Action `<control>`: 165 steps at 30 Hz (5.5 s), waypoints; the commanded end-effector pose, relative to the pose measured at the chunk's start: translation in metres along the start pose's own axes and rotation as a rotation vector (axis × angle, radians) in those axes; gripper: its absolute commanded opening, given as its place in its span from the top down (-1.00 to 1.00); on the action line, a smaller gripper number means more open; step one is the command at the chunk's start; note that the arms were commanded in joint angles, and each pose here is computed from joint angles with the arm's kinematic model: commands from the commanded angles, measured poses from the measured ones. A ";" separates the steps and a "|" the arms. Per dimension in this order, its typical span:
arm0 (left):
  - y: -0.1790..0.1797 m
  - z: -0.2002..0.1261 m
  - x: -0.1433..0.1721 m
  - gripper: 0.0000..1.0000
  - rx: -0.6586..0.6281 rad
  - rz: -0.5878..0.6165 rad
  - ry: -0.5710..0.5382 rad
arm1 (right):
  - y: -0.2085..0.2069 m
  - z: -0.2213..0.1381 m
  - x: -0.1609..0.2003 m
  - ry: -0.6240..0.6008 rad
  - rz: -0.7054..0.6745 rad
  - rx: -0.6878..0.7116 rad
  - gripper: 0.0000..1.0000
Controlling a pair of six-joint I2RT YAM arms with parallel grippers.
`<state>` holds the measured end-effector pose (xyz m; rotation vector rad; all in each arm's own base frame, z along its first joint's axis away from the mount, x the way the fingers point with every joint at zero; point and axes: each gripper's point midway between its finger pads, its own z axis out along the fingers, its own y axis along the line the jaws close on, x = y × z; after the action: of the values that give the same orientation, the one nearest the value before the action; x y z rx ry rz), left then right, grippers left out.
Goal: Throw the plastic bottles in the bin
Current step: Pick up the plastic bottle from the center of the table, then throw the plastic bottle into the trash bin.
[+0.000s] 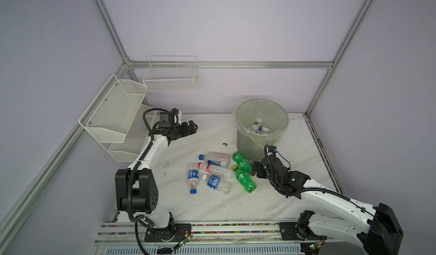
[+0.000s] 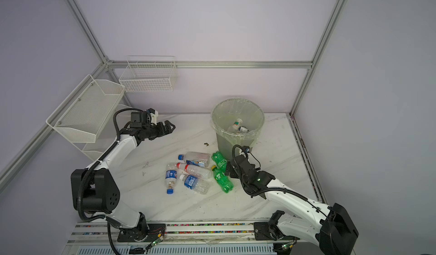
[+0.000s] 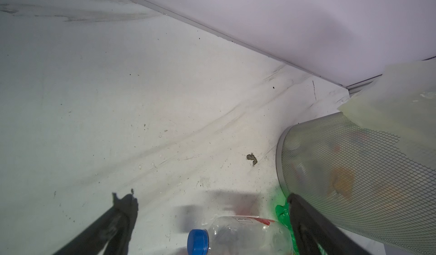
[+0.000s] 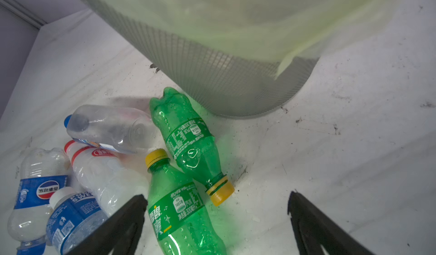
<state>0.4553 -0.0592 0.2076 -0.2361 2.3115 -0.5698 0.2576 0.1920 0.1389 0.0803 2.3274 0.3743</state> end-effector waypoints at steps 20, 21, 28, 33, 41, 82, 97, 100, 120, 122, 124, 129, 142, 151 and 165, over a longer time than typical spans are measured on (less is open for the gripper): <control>-0.001 0.003 0.000 -1.00 0.031 -0.023 0.002 | 0.048 0.027 0.052 0.180 -0.218 -0.071 -0.95; -0.002 0.004 -0.001 -1.00 0.036 -0.027 0.004 | 0.049 0.028 0.053 0.182 -0.223 -0.071 -0.95; -0.004 0.007 0.000 -1.00 0.053 -0.035 0.011 | 0.051 0.031 0.060 0.205 -0.244 -0.079 -0.95; -0.004 0.008 0.001 -1.00 0.055 -0.036 0.013 | 0.050 0.040 0.076 0.252 -0.257 -0.063 -0.90; -0.004 0.008 0.001 -1.00 0.055 -0.036 0.014 | 0.050 0.047 0.086 0.280 -0.259 -0.060 -0.78; 0.008 0.014 0.005 -1.00 0.008 -0.030 0.026 | 0.062 -0.038 0.002 -0.015 -0.127 -0.229 0.17; 0.014 0.017 0.009 -1.00 -0.016 -0.027 0.035 | 0.075 -0.081 -0.039 -0.153 -0.093 -0.307 0.18; 0.014 0.017 0.009 -1.00 -0.016 -0.026 0.036 | 0.082 -0.091 -0.051 -0.189 -0.084 -0.313 0.18; 0.011 0.019 0.009 -1.00 -0.001 -0.024 0.041 | 0.052 -0.146 -0.118 -0.437 0.069 -0.232 0.17; 0.011 0.018 0.008 -1.00 -0.002 -0.022 0.039 | 0.049 -0.152 -0.122 -0.460 0.077 -0.230 0.17; 0.012 0.019 0.009 -1.00 -0.006 -0.023 0.041 | 0.045 -0.155 -0.123 -0.474 0.086 -0.232 0.17; 0.011 0.019 0.009 -1.00 -0.003 -0.020 0.043 | 0.038 -0.163 -0.123 -0.510 0.123 -0.267 0.17; 0.012 0.019 0.010 -1.00 -0.006 -0.020 0.045 | 0.034 -0.173 -0.135 -0.559 0.157 -0.260 0.16; 0.010 0.022 0.011 -1.00 0.008 -0.024 0.054 | 0.052 -0.125 -0.229 -0.468 0.142 -0.060 -0.01; 0.008 0.015 0.007 -1.00 0.005 -0.013 0.037 | 0.031 -0.165 -0.235 -0.592 0.176 -0.207 -0.95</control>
<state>0.4597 -0.0611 0.1789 -0.2702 2.3773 -0.5895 0.3185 0.1466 0.4094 0.2720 1.7487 0.5364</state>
